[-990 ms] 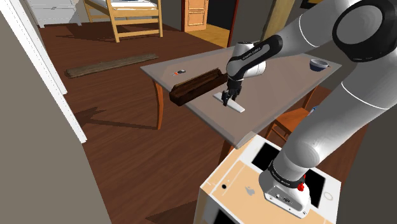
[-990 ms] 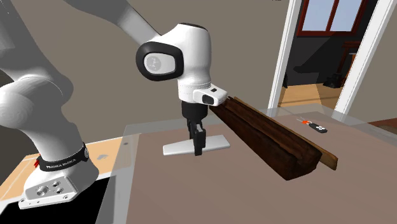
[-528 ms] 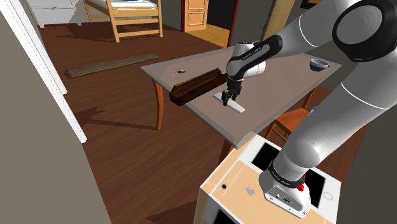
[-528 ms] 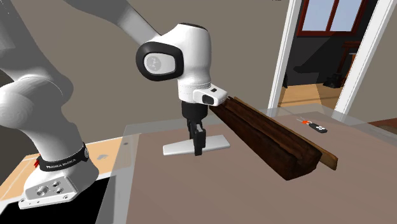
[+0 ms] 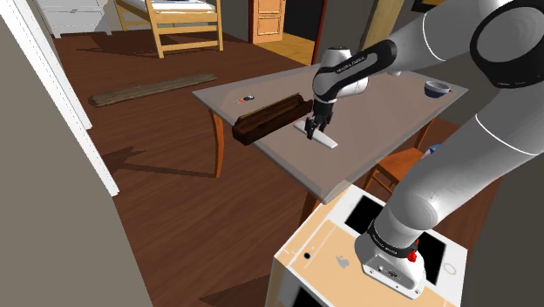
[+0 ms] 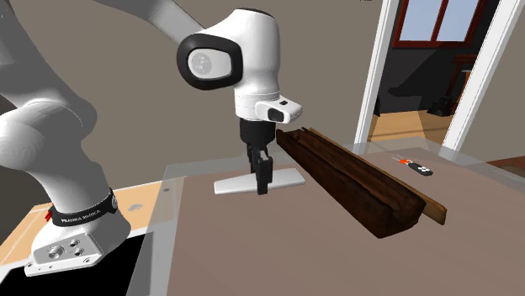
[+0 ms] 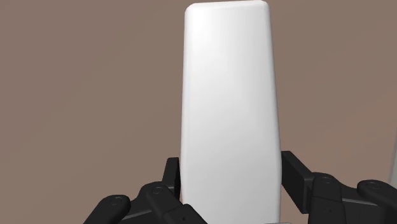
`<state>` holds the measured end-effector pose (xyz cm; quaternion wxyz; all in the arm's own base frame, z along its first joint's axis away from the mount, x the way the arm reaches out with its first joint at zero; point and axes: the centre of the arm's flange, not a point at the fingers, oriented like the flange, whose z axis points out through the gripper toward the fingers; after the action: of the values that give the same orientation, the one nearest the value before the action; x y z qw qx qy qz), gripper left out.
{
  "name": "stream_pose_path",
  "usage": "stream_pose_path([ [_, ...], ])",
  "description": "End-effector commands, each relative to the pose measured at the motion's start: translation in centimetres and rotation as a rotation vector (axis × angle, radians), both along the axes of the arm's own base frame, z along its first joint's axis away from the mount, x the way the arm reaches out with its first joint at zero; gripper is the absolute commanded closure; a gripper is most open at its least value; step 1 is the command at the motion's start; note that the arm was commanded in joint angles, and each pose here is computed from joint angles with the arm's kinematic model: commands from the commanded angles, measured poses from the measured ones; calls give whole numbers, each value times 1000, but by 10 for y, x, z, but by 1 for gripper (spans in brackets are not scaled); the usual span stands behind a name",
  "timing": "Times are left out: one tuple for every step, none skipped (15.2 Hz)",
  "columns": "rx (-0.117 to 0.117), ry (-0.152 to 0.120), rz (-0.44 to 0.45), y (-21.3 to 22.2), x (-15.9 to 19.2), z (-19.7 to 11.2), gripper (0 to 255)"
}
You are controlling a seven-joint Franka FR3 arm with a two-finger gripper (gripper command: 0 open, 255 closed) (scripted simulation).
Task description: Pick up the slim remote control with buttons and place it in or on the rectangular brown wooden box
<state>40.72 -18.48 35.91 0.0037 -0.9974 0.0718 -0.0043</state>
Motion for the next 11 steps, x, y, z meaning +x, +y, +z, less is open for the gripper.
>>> stream_pose_path([
  [0, 0, 0, 0, 0, 11, 255],
  [0, 0, 0, 0, 0, 16, 255],
  [0, 0, 0, 0, 0, 21, 255],
  [0, 0, 0, 0, 0, 26, 255],
  [0, 0, 0, 0, 0, 32, 255],
  [0, 0, 0, 0, 0, 37, 255],
  [0, 0, 0, 0, 0, 42, 255],
  [0, 0, 0, 0, 0, 48, 255],
  [0, 0, 0, 0, 0, 53, 255],
  [0, 0, 0, 0, 0, 58, 255],
  [0, 0, 0, 0, 0, 63, 255],
])
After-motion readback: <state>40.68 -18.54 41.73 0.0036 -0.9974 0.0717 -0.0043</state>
